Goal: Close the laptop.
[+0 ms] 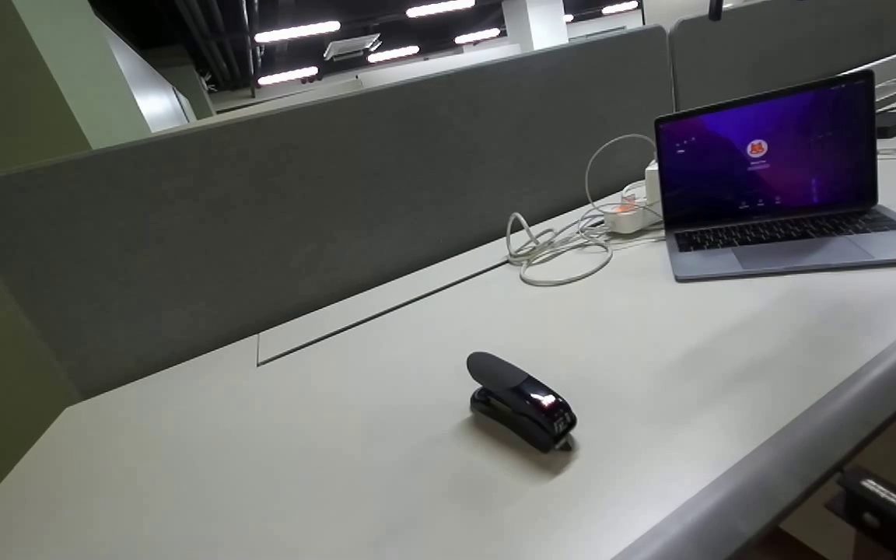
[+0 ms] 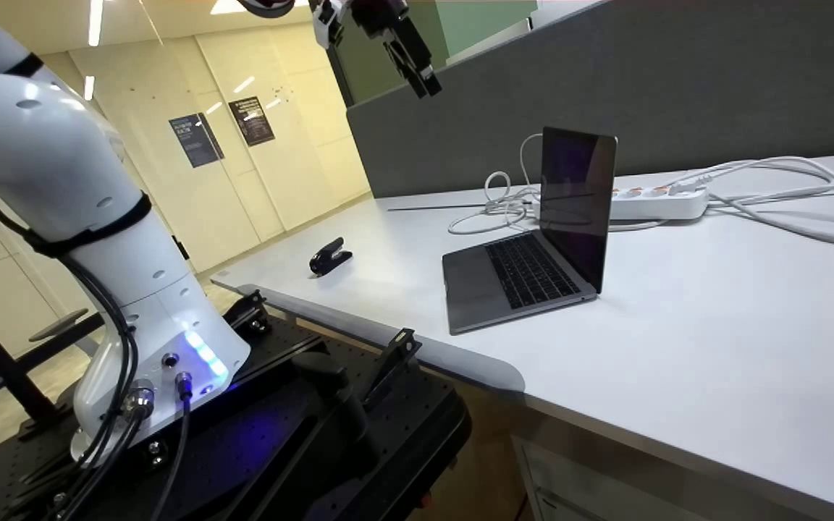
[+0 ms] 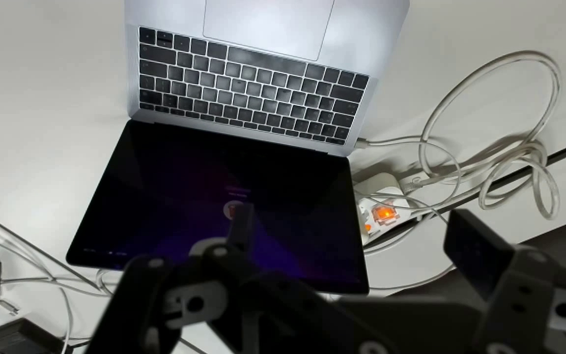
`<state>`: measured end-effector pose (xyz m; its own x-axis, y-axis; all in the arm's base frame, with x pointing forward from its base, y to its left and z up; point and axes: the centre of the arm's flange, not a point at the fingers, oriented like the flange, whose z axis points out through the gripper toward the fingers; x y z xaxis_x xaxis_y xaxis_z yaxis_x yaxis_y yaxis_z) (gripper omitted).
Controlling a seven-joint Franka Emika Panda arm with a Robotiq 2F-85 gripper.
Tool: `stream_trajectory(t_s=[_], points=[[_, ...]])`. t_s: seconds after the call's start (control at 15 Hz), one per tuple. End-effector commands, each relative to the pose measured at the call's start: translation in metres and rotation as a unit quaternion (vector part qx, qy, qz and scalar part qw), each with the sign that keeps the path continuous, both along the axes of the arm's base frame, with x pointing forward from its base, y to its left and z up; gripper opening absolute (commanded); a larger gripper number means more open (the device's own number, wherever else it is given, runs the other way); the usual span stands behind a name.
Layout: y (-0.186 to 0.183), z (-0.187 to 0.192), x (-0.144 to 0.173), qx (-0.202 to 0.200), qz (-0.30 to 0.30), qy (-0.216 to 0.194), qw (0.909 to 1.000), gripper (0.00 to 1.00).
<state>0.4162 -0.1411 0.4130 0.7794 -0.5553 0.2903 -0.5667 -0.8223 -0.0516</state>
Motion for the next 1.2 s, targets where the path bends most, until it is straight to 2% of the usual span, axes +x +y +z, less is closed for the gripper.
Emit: stream_trajectory(t_s=[0.0,0.27,0.67,0.87,1.13], points=[[-0.012,-0.003,0.01,0.006,-0.021,-0.004,0.9998,1.0],[-0.055,-0.008,0.026,0.006,-0.087,-0.021,0.9959,1.0],[-0.123,-0.016,0.061,0.002,-0.168,-0.085,0.982,1.0],[-0.146,-0.027,0.087,0.036,-0.189,-0.082,0.9779,1.0],[-0.166,-0.04,0.114,0.111,-0.178,-0.037,0.9771,1.0]])
